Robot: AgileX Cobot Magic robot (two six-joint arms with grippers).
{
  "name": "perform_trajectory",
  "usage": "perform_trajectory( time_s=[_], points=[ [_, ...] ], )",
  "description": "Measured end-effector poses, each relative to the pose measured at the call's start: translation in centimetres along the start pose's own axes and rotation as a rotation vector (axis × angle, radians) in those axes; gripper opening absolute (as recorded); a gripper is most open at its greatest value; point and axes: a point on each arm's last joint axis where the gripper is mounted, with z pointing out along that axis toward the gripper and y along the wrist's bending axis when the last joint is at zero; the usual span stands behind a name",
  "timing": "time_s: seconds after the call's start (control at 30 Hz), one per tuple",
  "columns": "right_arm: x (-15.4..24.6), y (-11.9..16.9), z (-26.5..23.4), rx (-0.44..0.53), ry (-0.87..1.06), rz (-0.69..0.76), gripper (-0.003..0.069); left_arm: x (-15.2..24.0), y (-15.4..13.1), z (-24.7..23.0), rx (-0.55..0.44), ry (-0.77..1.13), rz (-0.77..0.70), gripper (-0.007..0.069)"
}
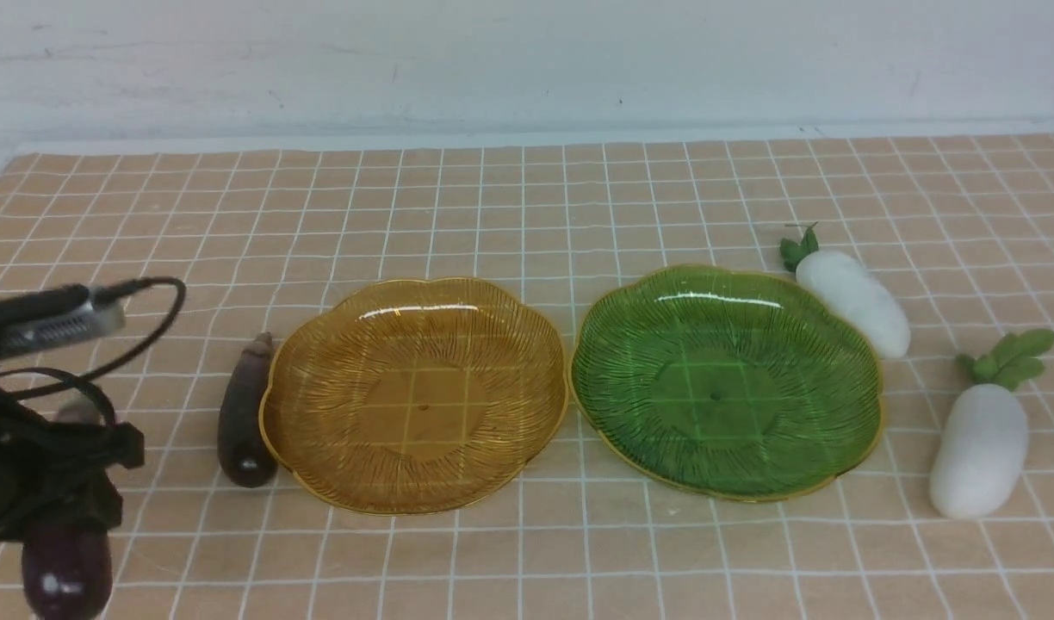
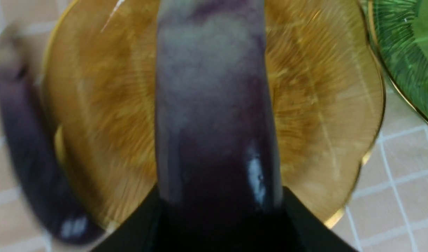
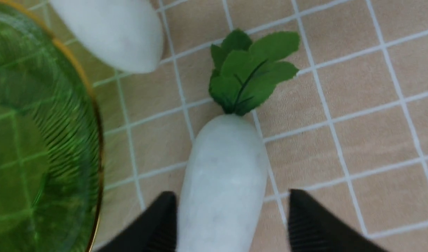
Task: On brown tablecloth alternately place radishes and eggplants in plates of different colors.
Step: 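Pick up the eggplant and place it in the yellow plate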
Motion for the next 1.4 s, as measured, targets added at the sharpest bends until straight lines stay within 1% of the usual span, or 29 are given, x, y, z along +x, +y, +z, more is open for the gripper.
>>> perform_trajectory(
  time_s=[0.07,0.13,0.2,0.33,0.37,0.4,0.47,0.53,0.57,0.6,0.63,0.73,0.77,0.8,0.83,0.87,0.97,1.0,1.03,1.1,1.13,1.2,1.27,1.33,1.4],
  points=[
    [-0.2,-0.2,1.9,0.004,0.014,0.053,0.0529,-1.2,-0.1,1.8,0.001,0.017,0.048,0.0282],
    [-0.2,-0.4,3.9,0.013,0.042,0.091,0.0613,-1.9,-0.1,3.1,0.002,0.035,0.071,0.0284],
    [0.1,-0.7,6.1,0.020,0.081,0.116,0.0659,-2.5,0.1,4.9,0.003,0.060,0.070,0.0293],
    [0.4,-0.9,8.1,0.020,0.118,0.146,0.0662,-2.5,0.6,8.5,0.000,0.127,0.052,0.0386],
    [0.5,-0.9,8.3,0.018,0.124,0.154,0.0660,-2.5,0.7,8.9,-0.002,0.131,0.050,0.0419],
    [0.5,-0.9,8.5,0.015,0.127,0.160,0.0656,-2.5,0.8,9.4,-0.004,0.132,0.047,0.0469],
    [0.6,-0.8,8.7,0.003,0.129,0.172,0.0631,-2.7,0.8,9.3,-0.003,0.126,0.047,0.0538],
    [0.5,-0.7,8.7,-0.008,0.126,0.156,0.0549,-3.5,0.6,8.7,0.001,0.112,0.038,0.0576],
    [0.4,-0.6,8.7,-0.011,0.128,0.148,0.0488,-3.9,0.5,8.4,-0.001,0.116,0.026,0.0574],
    [0.3,-0.6,8.5,-0.014,0.132,0.137,0.0437,-4.3,0.5,7.8,-0.006,0.126,0.015,0.0559],
    [0.0,-0.4,8.3,-0.019,0.140,0.124,0.0440,-4.6,0.7,7.1,-0.018,0.132,0.004,0.0530],
    [-1.5,0.3,6.6,-0.038,0.174,0.068,0.0447,-5.7,2.4,4.5,-0.081,0.138,-0.009,0.0319],
    [-1.9,0.5,5.9,-0.045,0.177,0.060,0.0447,-6.0,3.6,3.3,-0.118,0.143,-0.020,0.0188],
    [-2.5,0.9,4.8,-0.057,0.182,0.050,0.0447,-6.0,4.5,2.6,-0.136,0.145,-0.037,0.0114],
    [-3.1,1.3,3.9,-0.069,0.166,0.039,0.0447,-5.8,5.8,2.1,-0.149,0.155,-0.080,0.0058],
    [-3.7,1.9,2.9,-0.088,0.147,0.029,0.0447,-5.7,7.2,1.7,-0.155,0.164,-0.121,0.0028],
    [-4.9,5.3,0.7,-0.165,0.077,-0.036,0.0447,-4.9,10.7,0.7,-0.136,0.192,-0.259,0.0006],
    [-4.9,7.0,0.3,-0.198,0.057,-0.071,0.0447,-4.6,11.7,0.5,-0.128,0.196,-0.293,0.0006],
    [-4.5,8.9,0.3,-0.224,0.043,-0.120,0.0447,-4.3,12.5,0.3,-0.120,0.199,-0.327,0.0006],
    [-4.0,11.6,0.6,-0.260,-0.001,-0.200,0.0447,-3.5,13.6,0.4,-0.094,0.221,-0.387,0.0006],
    [-3.8,12.5,0.9,-0.270,-0.011,-0.222,0.0447,-3.0,14.0,0.6,-0.083,0.236,-0.409,0.0006],
    [-3.3,13.9,2.1,-0.281,-0.013,-0.249,0.0447,-2.6,14.1,1.2,-0.069,0.256,-0.426,0.0006],
    [-2.7,14.3,4.2,-0.271,0.029,-0.258,0.0447,-2.6,14.3,2.1,-0.061,0.270,-0.428,0.0018],
    [-2.3,14.4,5.8,-0.260,0.064,-0.256,0.0447,-2.7,14.8,3.2,-0.063,0.250,-0.417,0.0065],
    [-2.1,14.3,6.6,-0.253,0.083,-0.252,0.0468,-3.1,15.3,4.3,-0.067,0.206,-0.414,0.0139]
  ],
)
